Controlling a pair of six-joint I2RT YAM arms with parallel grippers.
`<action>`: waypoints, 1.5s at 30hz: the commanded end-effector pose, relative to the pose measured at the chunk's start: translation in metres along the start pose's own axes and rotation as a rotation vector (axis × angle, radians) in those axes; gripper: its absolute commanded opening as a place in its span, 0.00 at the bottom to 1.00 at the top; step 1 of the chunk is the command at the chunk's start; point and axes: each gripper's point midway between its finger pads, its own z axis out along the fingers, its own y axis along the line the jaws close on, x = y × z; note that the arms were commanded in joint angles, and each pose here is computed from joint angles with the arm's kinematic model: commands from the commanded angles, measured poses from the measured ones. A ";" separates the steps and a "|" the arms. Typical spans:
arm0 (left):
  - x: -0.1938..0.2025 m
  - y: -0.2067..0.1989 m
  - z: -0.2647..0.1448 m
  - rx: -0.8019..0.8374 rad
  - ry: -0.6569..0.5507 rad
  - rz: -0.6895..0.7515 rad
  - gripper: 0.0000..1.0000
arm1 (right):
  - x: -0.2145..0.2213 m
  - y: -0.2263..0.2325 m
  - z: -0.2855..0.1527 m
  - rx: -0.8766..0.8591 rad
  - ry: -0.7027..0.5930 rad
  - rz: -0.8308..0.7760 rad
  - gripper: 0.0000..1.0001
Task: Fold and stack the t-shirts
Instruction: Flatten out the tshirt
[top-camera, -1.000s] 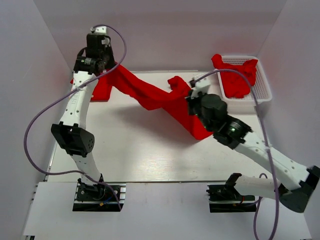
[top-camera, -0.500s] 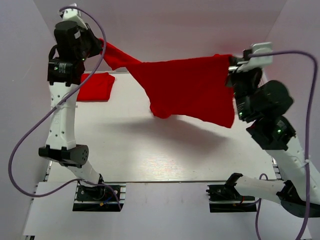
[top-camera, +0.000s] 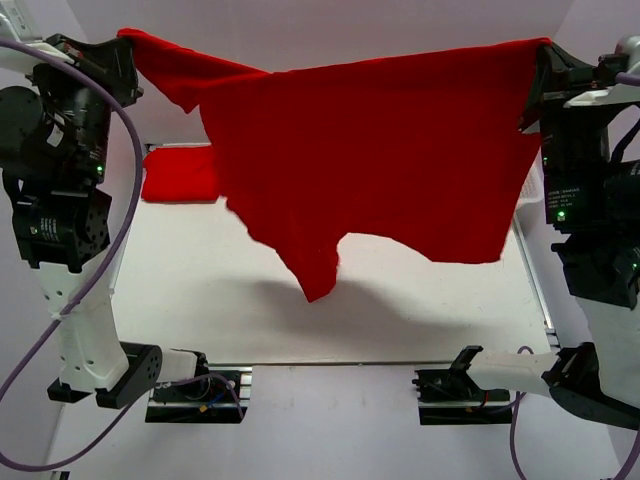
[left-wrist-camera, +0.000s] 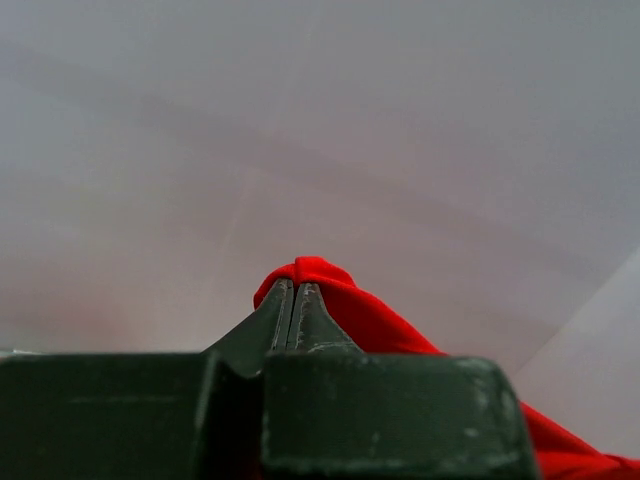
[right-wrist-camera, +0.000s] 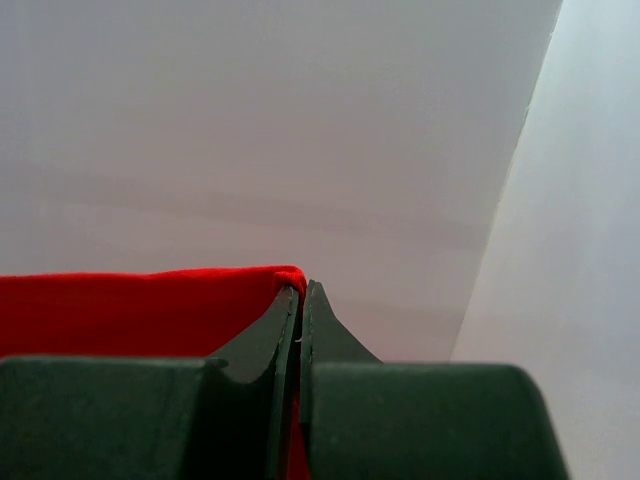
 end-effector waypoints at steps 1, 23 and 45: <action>0.017 0.023 0.023 -0.105 0.016 0.014 0.00 | -0.004 -0.004 0.008 0.048 -0.023 -0.055 0.00; 0.146 0.065 0.200 -0.084 0.032 0.184 0.00 | 0.251 0.055 0.191 0.161 0.249 -0.217 0.00; 0.224 0.093 0.077 -0.039 0.221 0.178 0.00 | 0.376 0.091 0.095 -0.267 0.402 -0.033 0.00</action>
